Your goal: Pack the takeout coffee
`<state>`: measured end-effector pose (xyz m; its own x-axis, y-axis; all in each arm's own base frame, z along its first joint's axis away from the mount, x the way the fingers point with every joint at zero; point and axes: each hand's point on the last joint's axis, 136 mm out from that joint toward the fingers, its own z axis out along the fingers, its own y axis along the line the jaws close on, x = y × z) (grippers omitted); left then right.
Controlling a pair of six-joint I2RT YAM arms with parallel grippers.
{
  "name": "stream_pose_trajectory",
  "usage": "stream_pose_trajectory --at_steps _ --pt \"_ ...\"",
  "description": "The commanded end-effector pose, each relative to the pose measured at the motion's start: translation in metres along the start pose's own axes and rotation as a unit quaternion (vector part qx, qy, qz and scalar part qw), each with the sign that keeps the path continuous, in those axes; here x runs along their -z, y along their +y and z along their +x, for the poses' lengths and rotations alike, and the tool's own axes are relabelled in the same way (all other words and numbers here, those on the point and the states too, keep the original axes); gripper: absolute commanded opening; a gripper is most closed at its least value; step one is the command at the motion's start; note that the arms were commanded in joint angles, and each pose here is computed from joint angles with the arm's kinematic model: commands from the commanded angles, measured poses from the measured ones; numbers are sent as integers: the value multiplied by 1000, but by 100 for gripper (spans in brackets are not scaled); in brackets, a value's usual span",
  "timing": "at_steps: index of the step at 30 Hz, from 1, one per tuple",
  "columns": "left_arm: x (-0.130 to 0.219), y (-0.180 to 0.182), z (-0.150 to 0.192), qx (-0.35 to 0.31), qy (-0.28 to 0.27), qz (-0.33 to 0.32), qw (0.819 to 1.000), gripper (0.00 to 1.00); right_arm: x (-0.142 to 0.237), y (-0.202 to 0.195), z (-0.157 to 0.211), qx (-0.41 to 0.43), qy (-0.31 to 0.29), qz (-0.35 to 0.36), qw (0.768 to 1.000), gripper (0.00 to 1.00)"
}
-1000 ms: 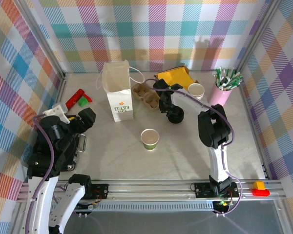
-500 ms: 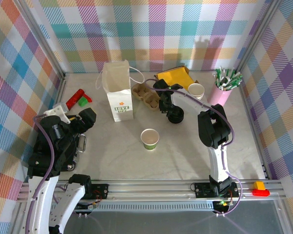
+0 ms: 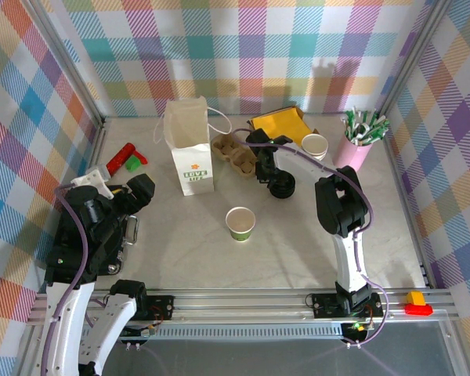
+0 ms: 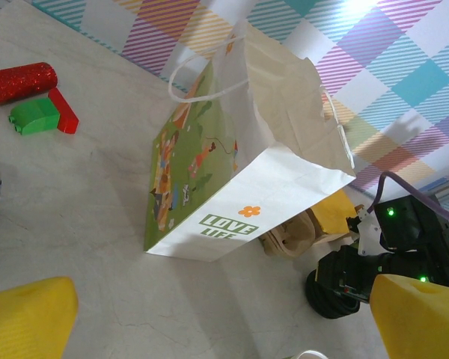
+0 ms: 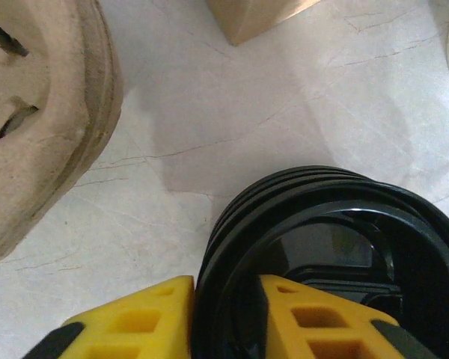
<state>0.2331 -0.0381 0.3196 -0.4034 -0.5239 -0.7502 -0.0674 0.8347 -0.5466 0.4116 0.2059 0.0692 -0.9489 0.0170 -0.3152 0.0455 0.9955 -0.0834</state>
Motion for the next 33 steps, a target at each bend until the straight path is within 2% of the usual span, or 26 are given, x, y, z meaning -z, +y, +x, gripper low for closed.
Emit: stream_pose_trajectory --at_steps 1,7,11,14,18,22,26,30,33 --pt "-1 -3 3 2 4 8 1000 100 -1 -2 1 3 6 1 1000 24" --pt "1 -4 2 3 3 10 1000 100 16 -5 -3 3 -6 -5 1000 11" --pt "4 -6 -1 0 0 15 1000 100 42 -5 -7 -3 -21 -29 999 8" --pt "6 -12 -2 -8 0 28 1000 100 69 -3 -9 -14 -38 -62 997 7" --pt "8 -33 0 -23 8 86 996 95 119 5 -8 -37 -61 -148 986 6" --pt "9 -59 0 -32 14 155 987 90 178 25 -1 -65 -77 -282 954 3" --pt "6 -79 6 -50 25 199 978 86 236 39 8 -95 -82 -406 905 1" --pt "-2 -100 22 -88 49 232 968 84 267 50 21 -129 -59 -497 856 0" --pt "-12 -119 46 -150 69 243 956 84 274 56 31 -164 -33 -543 823 0"
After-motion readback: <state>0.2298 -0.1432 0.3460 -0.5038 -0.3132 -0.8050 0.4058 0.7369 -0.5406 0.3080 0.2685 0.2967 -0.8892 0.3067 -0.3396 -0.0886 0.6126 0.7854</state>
